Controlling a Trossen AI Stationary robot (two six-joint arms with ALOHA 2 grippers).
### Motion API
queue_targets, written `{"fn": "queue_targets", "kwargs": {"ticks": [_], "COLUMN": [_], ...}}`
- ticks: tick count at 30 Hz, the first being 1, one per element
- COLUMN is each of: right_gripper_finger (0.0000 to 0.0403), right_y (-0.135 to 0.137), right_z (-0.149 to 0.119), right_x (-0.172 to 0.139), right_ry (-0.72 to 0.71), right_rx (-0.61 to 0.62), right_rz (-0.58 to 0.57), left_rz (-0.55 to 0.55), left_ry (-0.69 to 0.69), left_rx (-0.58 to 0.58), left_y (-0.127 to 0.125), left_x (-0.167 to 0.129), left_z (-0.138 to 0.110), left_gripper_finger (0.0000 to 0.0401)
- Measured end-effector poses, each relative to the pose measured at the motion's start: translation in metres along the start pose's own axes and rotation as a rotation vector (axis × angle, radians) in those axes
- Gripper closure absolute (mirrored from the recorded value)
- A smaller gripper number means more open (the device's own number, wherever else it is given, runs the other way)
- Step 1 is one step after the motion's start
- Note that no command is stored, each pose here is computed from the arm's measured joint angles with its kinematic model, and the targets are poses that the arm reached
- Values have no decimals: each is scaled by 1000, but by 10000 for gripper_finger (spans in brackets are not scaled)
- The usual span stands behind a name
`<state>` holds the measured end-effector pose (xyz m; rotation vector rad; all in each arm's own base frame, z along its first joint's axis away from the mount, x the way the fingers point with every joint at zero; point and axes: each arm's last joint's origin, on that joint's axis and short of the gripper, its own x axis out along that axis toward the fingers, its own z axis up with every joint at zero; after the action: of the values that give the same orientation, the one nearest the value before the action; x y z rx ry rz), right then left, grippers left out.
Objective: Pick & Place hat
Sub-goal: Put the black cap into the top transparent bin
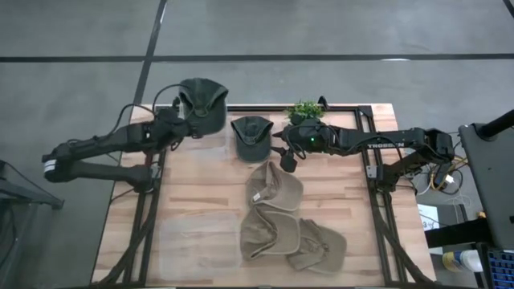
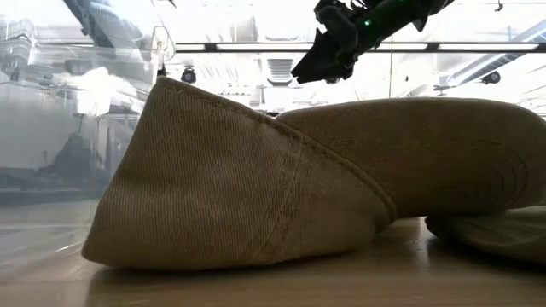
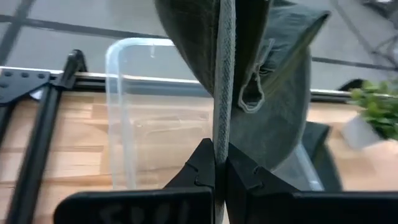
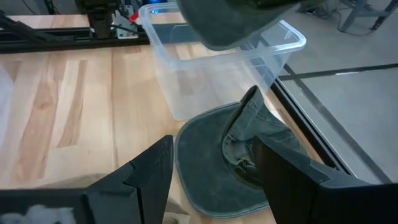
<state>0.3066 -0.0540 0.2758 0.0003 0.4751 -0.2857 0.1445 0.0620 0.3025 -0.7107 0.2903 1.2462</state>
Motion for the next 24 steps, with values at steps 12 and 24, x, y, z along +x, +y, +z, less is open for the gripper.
{"fn": "queue_targets", "kwargs": {"ticks": [12, 24], "right_gripper_finger": [188, 188], "right_y": [1, 0], "right_z": [0, -2], "right_x": [0, 1], "right_ry": [1, 6], "right_rx": [-16, -15], "right_rz": [1, 1], "left_rz": [70, 142], "left_ry": [125, 218], "left_rx": [28, 95], "left_y": [-3, -6], "left_x": [8, 24], "left_z": [-5, -15], "left_gripper_finger": [394, 312]}}
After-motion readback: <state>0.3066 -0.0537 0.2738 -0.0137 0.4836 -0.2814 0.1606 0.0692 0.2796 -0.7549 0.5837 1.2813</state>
